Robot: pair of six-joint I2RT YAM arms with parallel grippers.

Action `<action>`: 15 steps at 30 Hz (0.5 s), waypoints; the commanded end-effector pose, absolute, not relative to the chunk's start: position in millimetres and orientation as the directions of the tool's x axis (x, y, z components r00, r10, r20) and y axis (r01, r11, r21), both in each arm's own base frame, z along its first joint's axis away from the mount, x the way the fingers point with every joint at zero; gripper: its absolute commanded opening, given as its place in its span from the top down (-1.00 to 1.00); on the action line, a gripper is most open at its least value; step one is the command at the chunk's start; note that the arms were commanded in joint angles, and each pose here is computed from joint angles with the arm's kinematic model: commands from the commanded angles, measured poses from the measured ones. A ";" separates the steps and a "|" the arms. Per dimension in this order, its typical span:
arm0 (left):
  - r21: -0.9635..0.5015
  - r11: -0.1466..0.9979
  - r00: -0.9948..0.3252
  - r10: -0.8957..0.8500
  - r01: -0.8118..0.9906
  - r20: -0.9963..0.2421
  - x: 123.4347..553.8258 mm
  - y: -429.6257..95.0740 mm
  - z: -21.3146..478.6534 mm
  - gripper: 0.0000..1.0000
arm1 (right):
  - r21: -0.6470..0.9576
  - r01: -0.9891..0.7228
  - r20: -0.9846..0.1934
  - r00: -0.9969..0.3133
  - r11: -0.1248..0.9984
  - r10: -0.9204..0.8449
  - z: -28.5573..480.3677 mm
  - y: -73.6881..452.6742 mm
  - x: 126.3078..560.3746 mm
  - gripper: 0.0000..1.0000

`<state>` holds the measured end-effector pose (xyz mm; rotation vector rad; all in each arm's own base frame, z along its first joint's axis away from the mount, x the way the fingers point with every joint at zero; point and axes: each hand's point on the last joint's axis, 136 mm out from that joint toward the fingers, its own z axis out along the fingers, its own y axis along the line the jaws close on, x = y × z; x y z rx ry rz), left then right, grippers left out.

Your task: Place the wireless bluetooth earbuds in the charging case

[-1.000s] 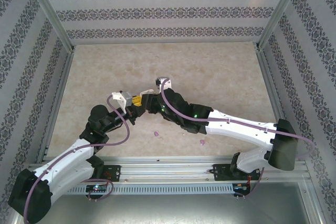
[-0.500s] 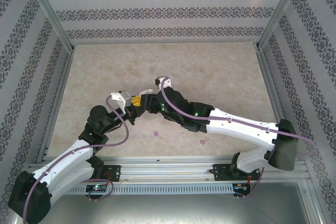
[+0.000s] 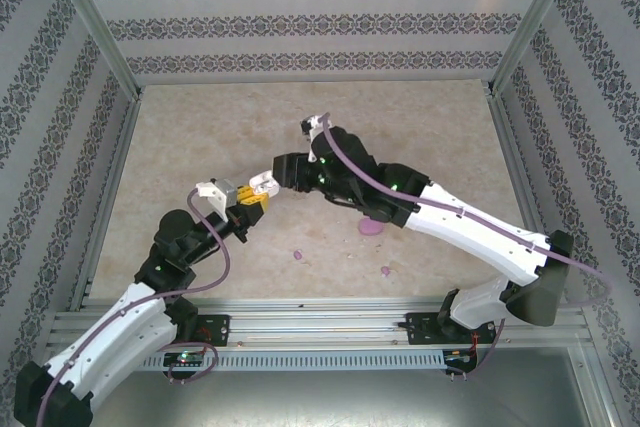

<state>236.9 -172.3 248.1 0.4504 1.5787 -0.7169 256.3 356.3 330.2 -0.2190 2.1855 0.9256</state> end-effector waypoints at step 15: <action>-0.220 0.820 -0.305 -0.059 0.529 -0.951 210.5 -136.5 224.1 1.00 | 0.273 -0.493 -0.442 -0.827 0.826 -0.348 161.3 394.6 340.7 0.05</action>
